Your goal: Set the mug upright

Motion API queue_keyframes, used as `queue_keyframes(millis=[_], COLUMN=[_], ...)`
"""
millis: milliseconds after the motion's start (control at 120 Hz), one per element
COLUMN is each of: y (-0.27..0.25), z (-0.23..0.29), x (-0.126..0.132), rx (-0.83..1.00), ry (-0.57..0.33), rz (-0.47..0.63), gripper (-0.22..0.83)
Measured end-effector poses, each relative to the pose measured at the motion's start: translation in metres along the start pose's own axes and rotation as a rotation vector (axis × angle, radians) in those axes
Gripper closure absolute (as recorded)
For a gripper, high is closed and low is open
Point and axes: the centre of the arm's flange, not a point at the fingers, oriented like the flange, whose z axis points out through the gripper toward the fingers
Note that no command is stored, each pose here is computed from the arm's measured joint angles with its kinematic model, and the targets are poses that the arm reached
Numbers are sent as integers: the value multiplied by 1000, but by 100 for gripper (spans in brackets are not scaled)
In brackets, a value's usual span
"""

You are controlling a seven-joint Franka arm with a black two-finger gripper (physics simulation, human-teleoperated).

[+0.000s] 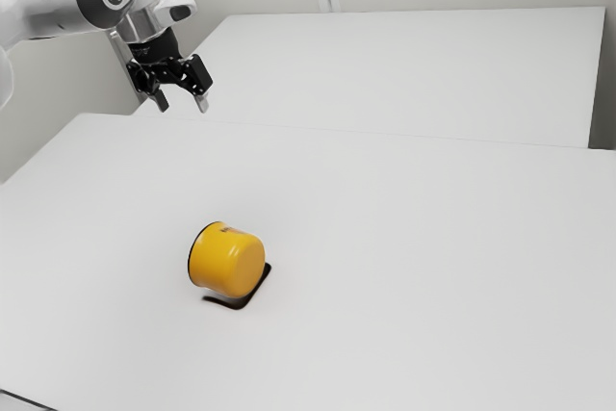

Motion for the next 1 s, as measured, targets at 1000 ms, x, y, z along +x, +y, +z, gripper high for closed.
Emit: queue_keyframes(millis=[1000], y=[-130], z=[150], x=[-79], rx=[-823], ry=[-177], rz=[-88], gripper=[0])
